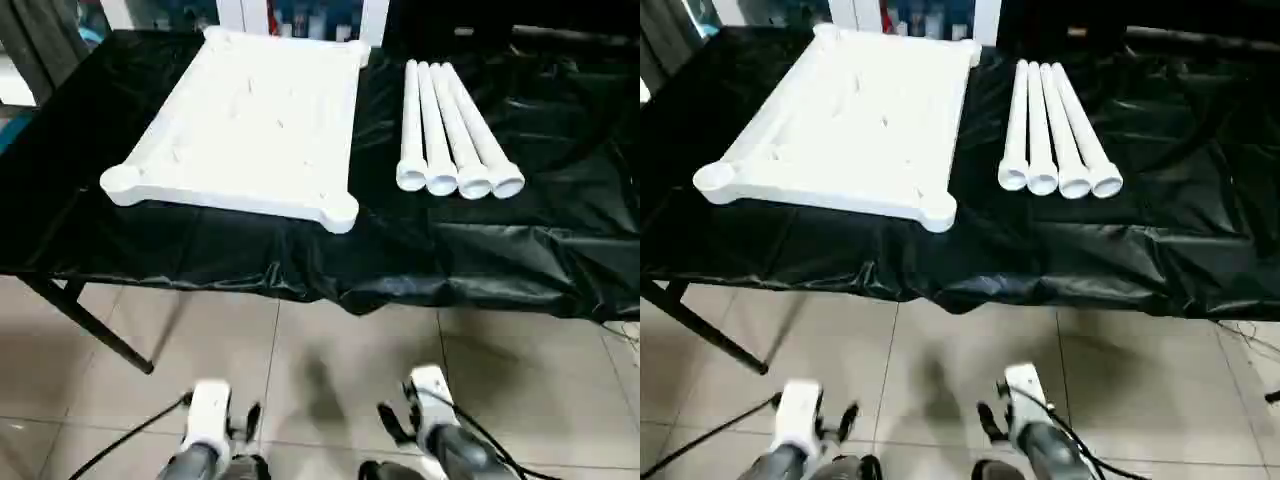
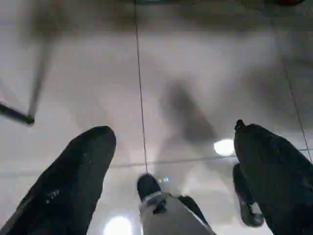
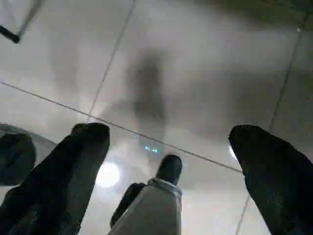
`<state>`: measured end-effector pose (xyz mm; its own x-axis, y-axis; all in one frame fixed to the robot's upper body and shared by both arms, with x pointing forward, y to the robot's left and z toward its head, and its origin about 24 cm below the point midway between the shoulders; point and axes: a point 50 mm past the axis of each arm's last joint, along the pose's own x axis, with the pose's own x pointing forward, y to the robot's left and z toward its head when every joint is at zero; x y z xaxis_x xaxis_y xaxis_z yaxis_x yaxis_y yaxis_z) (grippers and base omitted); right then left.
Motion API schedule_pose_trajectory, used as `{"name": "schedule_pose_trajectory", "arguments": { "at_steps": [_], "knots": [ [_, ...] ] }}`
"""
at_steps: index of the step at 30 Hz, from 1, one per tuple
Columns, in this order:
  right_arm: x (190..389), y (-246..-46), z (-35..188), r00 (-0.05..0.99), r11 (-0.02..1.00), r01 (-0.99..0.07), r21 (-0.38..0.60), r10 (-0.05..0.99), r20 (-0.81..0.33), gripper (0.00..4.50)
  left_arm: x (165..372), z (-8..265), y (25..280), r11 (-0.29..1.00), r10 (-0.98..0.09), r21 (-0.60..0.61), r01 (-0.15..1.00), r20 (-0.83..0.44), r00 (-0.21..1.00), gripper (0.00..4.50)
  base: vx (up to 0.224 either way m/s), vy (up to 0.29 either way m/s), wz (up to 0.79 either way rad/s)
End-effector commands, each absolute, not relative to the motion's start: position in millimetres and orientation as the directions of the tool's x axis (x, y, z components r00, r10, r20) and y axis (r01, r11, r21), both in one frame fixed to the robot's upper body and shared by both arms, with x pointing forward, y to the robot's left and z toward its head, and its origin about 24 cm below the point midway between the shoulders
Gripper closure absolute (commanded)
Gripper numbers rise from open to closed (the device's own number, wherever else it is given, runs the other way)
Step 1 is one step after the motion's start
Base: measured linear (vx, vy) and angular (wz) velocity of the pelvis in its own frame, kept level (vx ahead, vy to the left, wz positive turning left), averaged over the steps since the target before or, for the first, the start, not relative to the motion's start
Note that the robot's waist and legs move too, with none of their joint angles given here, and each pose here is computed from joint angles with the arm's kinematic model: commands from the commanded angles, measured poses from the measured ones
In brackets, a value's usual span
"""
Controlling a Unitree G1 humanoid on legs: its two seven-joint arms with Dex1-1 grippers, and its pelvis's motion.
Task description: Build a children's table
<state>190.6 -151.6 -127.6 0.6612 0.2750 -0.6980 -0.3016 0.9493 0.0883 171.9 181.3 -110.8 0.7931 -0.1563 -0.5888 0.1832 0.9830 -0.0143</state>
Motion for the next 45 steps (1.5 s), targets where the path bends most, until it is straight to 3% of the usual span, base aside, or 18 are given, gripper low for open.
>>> {"name": "schedule_pose_trajectory", "arguments": {
  "at_steps": [1,9,14,21,26,27,28,31,32,33,35,39,43,45],
  "knots": [
    [192.2,-148.0,-119.0,0.715,0.932,-0.345,0.113,0.339,-0.612,0.06,168.6,-104.9,175.1,0.975,-0.199,-0.032,0.219,-0.563,0.802,0.1,0.0,0.0,0.0],
    [185.8,-158.5,-82.1,0.792,0.895,-0.423,0.143,0.442,-0.42,0.06,159.5,-66.0,183.8,0.981,-0.194,-0.072,0.18,-0.419,0.887,0.1,0.0,0.0,0.0],
    [165.1,-172.0,-34.1,0.818,0.865,-0.475,0.161,0.502,-0.281,0.06,141.9,-24.5,193.5,0.986,-0.155,0.007,0.166,-0.322,0.934,0.1,0.0,0.0,0.0],
    [160.0,-172.5,15.5,0.831,0.846,-0.501,0.181,0.528,-0.171,0.06,147.7,16.3,197.0,0.993,-0.102,0.043,0.113,-0.211,0.972,0.1,0.0,0.0,0.0],
    [185.7,-164.3,65.0,0.875,0.869,-0.466,0.168,0.481,-0.056,0.06,177.0,59.0,187.8,0.992,-0.098,0.073,0.104,-0.089,0.991,0.1,0.0,0.0,0.0],
    [207.2,-159.8,83.7,0.89,0.877,-0.455,0.156,0.454,0.039,0.06,196.5,68.5,187.3,0.994,-0.07,0.078,0.074,-0.059,0.996,0.1,0.0,0.0,0.0],
    [216.6,-158.0,91.9,0.901,0.89,-0.434,0.139,0.427,0.076,0.06,205.1,74.8,188.4,0.994,-0.05,0.094,0.053,-0.029,0.998,0.1,0.0,0.0,0.0],
    [225.2,-157.4,98.2,0.917,0.908,-0.397,0.135,0.386,0.104,0.06,211.9,80.9,188.1,0.994,-0.049,0.097,0.049,-0.003,0.999,0.1,0.0,0.0,0.0],
    [243.3,-157.8,105.4,0.938,0.907,-0.345,0.241,0.328,0.109,0.06,229.1,92.6,185.7,0.994,-0.045,0.103,0.043,0.022,0.999,0.1,0.0,0.0,0.0],
    [250.1,-158.0,104.0,0.947,0.912,-0.323,0.254,0.309,0.092,0.06,236.0,95.1,184.7,0.996,-0.046,0.083,0.045,0.012,0.999,0.1,0.0,0.0,0.0],
    [255.8,-157.3,100.8,0.951,0.923,-0.309,0.23,0.307,0.045,0.06,243.3,99.6,183.4,0.997,-0.032,0.071,0.032,0.0,0.999,0.1,0.0,0.0,0.0],
    [258.6,-162.8,101.7,0.953,0.932,-0.3,0.203,0.302,0.021,0.06,250.7,102.0,176.8,0.997,-0.034,0.072,0.035,-0.019,0.999,0.1,0.0,0.0,0.0],
    [259.0,-183.2,96.5,0.978,0.963,-0.191,0.19,0.203,-0.044,0.06,254.9,98.6,152.2,0.99,-0.116,0.07,0.12,-0.054,0.992,0.1,0.0,0.0,0.0],
    [258.4,-178.0,93.6,0.974,0.961,-0.204,0.185,0.219,-0.062,0.06,257.1,99.9,149.3,0.986,-0.154,0.055,0.157,-0.057,0.986,0.1,0.0,0.0,0.0]
  ]
}}
